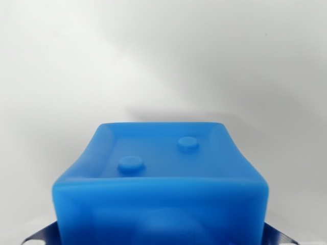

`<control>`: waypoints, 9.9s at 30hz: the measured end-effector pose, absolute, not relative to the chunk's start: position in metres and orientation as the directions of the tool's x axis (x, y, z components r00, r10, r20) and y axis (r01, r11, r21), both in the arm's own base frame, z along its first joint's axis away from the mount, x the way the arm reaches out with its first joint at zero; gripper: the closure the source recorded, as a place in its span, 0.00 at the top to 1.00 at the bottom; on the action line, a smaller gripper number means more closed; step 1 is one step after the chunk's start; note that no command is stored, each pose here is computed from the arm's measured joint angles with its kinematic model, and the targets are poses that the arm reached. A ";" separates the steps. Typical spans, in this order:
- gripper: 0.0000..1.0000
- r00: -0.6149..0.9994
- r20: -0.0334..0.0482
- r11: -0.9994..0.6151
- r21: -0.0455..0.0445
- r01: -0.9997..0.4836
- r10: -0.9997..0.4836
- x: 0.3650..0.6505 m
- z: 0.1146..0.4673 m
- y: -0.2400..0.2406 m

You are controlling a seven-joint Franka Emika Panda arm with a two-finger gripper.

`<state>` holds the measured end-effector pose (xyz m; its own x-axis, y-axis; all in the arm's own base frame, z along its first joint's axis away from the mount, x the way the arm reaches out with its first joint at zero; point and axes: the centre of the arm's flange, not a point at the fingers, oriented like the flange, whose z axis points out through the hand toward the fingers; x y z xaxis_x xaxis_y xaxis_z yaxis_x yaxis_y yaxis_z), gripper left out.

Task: Stack cube

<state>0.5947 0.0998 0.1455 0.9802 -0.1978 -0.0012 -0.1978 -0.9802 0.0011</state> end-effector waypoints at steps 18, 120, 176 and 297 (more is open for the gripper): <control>0.00 0.980 0.002 -0.980 0.002 -0.198 -0.198 0.595 0.187 0.100; 0.00 0.760 -0.003 -0.760 0.005 -0.650 -0.650 0.479 0.254 0.005; 0.00 0.466 -0.005 -0.466 0.003 -0.885 -0.885 0.395 0.252 -0.063; 1.00 0.420 0.000 -0.420 -0.003 -0.908 -0.908 0.382 0.261 -0.073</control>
<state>0.3821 -0.0731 0.2612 0.4200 -0.9075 -0.0003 -0.9075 -0.4200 -0.0035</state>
